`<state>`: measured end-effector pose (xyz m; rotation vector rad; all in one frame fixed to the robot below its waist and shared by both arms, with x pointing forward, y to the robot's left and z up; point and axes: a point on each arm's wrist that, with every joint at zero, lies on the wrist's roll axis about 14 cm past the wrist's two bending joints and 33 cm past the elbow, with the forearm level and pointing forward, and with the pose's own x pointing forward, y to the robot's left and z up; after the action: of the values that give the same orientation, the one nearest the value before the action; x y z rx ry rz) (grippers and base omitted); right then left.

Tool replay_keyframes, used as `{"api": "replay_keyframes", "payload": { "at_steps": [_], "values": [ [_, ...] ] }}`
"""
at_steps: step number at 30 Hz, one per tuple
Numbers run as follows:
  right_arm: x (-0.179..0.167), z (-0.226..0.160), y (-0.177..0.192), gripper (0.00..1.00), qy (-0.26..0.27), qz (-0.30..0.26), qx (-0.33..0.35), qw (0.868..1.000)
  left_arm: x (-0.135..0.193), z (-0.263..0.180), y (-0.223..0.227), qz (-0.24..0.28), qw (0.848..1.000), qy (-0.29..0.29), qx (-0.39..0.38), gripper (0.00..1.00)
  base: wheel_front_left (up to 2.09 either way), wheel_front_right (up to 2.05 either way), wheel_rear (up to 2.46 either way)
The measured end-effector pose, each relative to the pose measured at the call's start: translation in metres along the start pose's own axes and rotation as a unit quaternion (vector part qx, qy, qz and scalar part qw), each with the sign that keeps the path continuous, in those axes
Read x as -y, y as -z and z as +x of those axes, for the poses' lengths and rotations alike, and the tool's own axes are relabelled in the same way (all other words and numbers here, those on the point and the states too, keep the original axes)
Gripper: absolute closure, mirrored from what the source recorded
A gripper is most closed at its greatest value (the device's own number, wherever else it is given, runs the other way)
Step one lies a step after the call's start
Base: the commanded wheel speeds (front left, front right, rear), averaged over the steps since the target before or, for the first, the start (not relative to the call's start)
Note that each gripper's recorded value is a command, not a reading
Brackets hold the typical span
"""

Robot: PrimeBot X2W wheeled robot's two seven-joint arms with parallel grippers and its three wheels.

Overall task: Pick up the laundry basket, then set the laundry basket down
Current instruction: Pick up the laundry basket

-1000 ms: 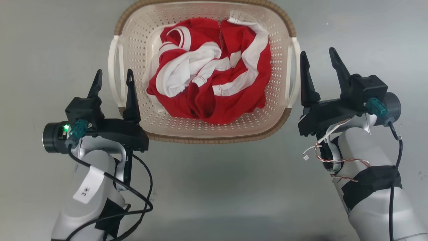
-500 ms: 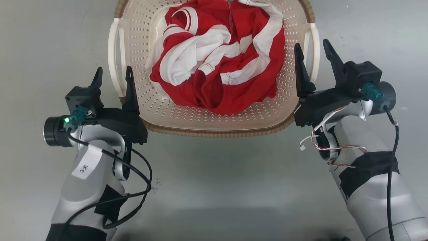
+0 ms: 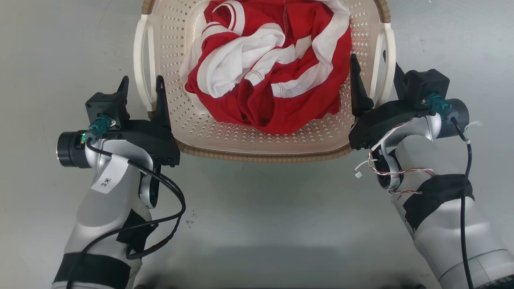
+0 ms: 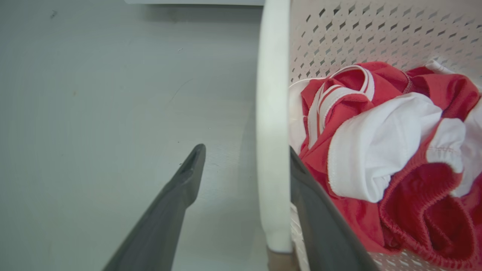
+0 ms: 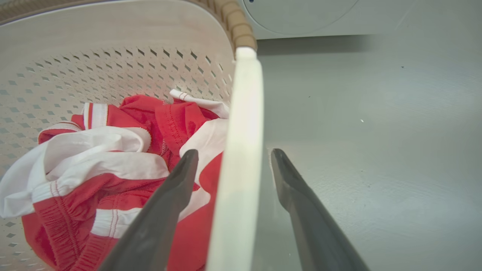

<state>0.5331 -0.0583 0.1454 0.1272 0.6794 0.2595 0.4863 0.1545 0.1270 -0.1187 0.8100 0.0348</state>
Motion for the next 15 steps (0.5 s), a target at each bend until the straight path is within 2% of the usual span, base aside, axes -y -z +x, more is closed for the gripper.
{"api": "replay_keyframes", "payload": {
  "at_steps": [11, 15],
  "values": [
    [-0.002, 0.0, -0.001, 0.0, 0.004, -0.006, -0.018, 1.0, -0.003, -0.002, -0.007, 0.002, 1.0, -0.006, -0.008, 0.0, 0.0, 0.0, 0.0],
    [-0.006, 0.003, -0.012, 0.0, -0.001, -0.004, -0.012, 1.0, -0.003, -0.003, -0.009, 0.006, 1.0, -0.005, -0.011, 0.0, 0.0, 0.0, 0.0]
  ]
}}
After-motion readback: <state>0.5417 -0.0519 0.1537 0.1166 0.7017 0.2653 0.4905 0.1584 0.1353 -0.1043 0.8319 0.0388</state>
